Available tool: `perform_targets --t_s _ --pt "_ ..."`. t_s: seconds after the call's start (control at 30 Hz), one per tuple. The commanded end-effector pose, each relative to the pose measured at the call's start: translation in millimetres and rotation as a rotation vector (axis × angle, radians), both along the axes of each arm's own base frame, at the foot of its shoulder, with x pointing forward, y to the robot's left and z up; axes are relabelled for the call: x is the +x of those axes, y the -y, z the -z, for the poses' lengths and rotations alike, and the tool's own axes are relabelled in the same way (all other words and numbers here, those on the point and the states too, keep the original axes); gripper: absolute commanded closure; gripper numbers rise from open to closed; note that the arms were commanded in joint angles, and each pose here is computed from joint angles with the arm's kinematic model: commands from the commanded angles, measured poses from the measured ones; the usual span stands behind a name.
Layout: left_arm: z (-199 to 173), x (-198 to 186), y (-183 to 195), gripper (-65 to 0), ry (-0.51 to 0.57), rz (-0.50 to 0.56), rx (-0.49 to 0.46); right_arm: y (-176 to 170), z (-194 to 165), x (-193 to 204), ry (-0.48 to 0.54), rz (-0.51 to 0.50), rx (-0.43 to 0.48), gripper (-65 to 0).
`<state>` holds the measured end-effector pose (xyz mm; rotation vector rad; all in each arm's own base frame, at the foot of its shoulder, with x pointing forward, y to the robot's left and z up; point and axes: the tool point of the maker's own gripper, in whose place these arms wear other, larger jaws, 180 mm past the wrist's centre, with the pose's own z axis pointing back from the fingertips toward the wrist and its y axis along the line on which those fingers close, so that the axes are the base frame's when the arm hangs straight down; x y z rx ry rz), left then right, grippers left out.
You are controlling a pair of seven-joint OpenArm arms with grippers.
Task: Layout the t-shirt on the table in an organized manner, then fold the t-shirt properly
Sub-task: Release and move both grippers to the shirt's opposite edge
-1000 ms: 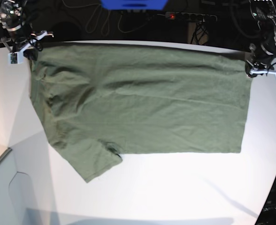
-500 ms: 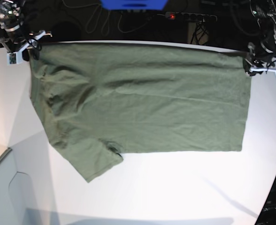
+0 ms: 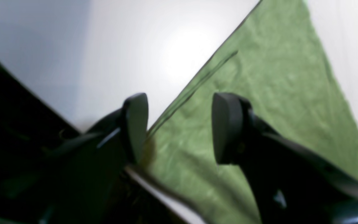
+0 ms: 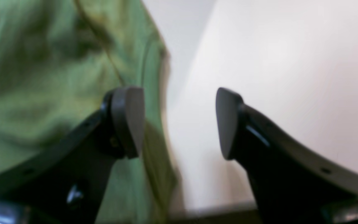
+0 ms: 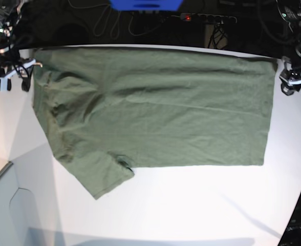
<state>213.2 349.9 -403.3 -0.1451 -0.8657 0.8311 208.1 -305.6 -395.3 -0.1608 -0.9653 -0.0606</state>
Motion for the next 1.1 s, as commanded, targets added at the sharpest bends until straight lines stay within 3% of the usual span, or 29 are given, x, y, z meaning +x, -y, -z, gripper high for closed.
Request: perform_targets --t_s 0.0,0.1,0.3,0.43,0.57,0.83,0.93,1.07 --pt "-22.8 20.1 -8.1 -32.4 0.071 0.006 0.039 1.6 -19.3 20.3 0.081 -0.013 -0.012 -36.6" --pt "-37.6 45.8 -9.4 -32.4 0.133 -0.001 0.037 -9.0 -25.7 52.1 0.102 -0.053 0.003 -36.6" --pt "-81.4 107.7 -16.9 -32.4 0.228 0.012 0.131 -31.0 -29.8 127.0 0.028 -0.181 0.014 -36.6" --pt "-77.1 149.5 -13.9 -32.5 0.166 0.053 0.192 -26.1 -24.3 177.4 -0.015 -0.186 0.078 -36.5" --pt "-56.5 172.7 -13.1 -33.0 0.080 0.069 0.195 -14.8 -12.4 207.7 -0.045 -0.159 0.167 -36.5" --pt "-22.8 200.7 -13.6 -50.7 0.003 0.062 0.231 -24.9 18.7 220.3 -0.038 -0.179 0.258 -36.5" --pt "-5.7 205.8 -9.2 -51.9 -0.020 0.068 0.240 -27.1 30.9 216.0 -0.040 -0.173 0.273 -36.5" --pt "15.5 208.1 -9.8 -51.9 -0.057 0.078 0.247 -9.7 42.3 212.3 -0.023 -0.056 0.249 -36.5"
